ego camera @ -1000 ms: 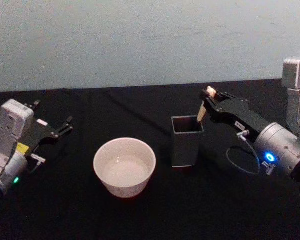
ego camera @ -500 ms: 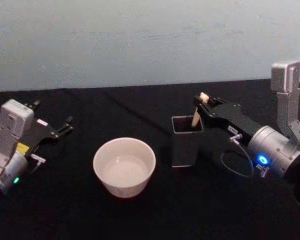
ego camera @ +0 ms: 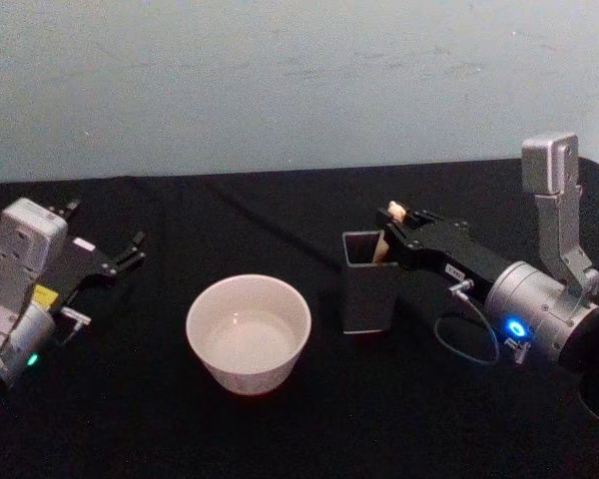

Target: Pick up the stirring spoon with one hand, stir inside the cup, then place it back in its original position.

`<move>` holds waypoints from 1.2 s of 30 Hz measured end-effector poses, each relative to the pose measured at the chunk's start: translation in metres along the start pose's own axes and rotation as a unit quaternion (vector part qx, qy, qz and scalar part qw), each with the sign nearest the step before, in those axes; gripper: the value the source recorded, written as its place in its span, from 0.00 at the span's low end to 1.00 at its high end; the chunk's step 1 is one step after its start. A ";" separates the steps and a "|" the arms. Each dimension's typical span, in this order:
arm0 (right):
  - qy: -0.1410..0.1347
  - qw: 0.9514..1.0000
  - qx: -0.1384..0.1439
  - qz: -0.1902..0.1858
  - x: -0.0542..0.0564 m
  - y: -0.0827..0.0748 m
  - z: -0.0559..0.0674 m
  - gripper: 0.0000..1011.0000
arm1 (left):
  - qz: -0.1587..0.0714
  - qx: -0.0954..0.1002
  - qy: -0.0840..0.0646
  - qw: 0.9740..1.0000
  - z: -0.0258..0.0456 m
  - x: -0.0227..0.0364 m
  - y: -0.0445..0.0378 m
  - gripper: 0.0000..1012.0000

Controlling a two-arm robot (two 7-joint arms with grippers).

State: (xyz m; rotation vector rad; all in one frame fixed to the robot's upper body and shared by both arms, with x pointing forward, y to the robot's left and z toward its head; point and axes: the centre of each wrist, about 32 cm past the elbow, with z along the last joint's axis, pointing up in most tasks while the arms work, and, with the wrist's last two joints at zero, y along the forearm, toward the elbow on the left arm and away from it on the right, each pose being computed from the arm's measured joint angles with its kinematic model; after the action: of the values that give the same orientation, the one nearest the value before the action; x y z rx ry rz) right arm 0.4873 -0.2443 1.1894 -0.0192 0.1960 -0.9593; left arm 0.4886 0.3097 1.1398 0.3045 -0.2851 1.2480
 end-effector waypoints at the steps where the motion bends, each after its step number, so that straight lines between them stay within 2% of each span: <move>1: 0.000 1.000 0.000 0.000 0.000 0.000 0.000 0.21 | 0.000 0.000 0.000 1.000 0.0000 0.0000 0.0000 0.99; 29: -0.002 1.000 -0.004 -0.002 0.000 0.001 -0.001 0.21 | 0.000 0.000 0.000 1.000 0.0000 0.0000 0.0000 0.99; 31: -0.002 1.000 -0.004 -0.002 0.000 0.001 -0.001 0.23 | 0.000 0.000 0.000 1.000 0.0000 0.0000 0.0000 0.99; 36: -0.002 1.000 -0.003 -0.002 0.000 0.001 -0.001 0.38 | 0.000 0.000 0.000 1.000 0.0000 0.0000 0.0000 0.99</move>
State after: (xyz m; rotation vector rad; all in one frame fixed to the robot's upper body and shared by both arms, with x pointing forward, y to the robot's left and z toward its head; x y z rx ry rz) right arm 0.4880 -0.2434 1.1886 -0.0271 0.1965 -0.9628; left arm 0.4886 0.3097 1.1398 0.3045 -0.2850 1.2480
